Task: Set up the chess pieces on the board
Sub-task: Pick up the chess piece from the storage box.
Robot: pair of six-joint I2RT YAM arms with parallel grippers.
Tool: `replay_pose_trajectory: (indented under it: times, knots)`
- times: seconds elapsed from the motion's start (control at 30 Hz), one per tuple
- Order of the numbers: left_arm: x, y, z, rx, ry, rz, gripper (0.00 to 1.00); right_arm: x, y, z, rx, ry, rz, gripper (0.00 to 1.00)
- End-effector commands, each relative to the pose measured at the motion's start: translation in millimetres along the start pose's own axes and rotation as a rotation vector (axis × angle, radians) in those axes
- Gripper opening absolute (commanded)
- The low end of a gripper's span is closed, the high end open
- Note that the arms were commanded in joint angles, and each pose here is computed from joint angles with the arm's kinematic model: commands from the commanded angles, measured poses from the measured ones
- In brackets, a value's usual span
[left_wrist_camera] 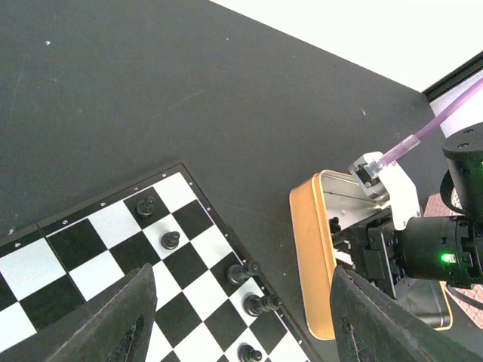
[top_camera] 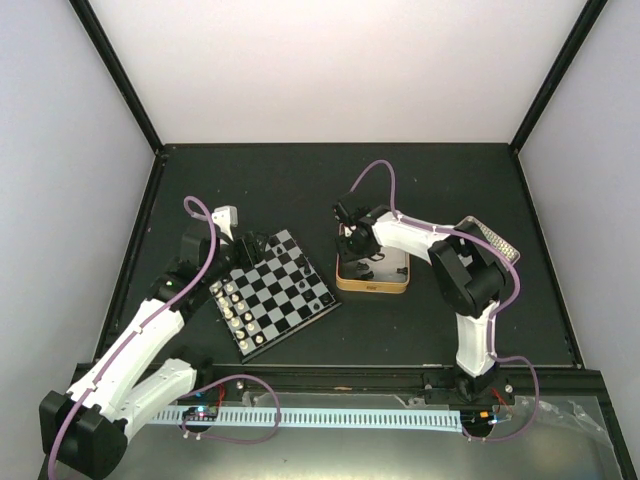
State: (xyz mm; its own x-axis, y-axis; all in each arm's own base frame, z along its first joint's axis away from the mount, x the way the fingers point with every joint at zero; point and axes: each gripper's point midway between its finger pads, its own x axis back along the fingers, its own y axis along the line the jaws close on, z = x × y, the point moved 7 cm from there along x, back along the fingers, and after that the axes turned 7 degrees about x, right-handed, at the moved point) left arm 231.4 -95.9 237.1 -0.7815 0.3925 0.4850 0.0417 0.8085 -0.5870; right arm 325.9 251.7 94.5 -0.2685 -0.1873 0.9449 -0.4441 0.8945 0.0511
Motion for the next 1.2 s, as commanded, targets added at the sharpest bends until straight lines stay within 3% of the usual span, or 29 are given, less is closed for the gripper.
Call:
replay_pose_trajectory:
  times: [0.0, 0.2, 0.43, 0.9, 1.17]
  knots:
    - [0, 0, -3, -0.01, -0.021, 0.011, 0.65, -4, -2, -5, -0.114, -0.018, 0.056, 0.37]
    - [1, 1, -1, -0.012, -0.022, 0.012, 0.65, 2, -10, -7, -0.2, -0.029, 0.141, 0.27]
    - [2, 1, -1, -0.013, -0.025, 0.013, 0.65, 8, -9, -13, -0.267, -0.055, 0.13, 0.34]
    - [2, 1, -1, -0.014, -0.025, 0.012, 0.65, -9, -13, 3, -0.26, 0.044, 0.178, 0.29]
    - [3, 0, -1, -0.012, -0.025, 0.021, 0.65, -5, -13, 0, -0.254, 0.03, 0.17, 0.1]
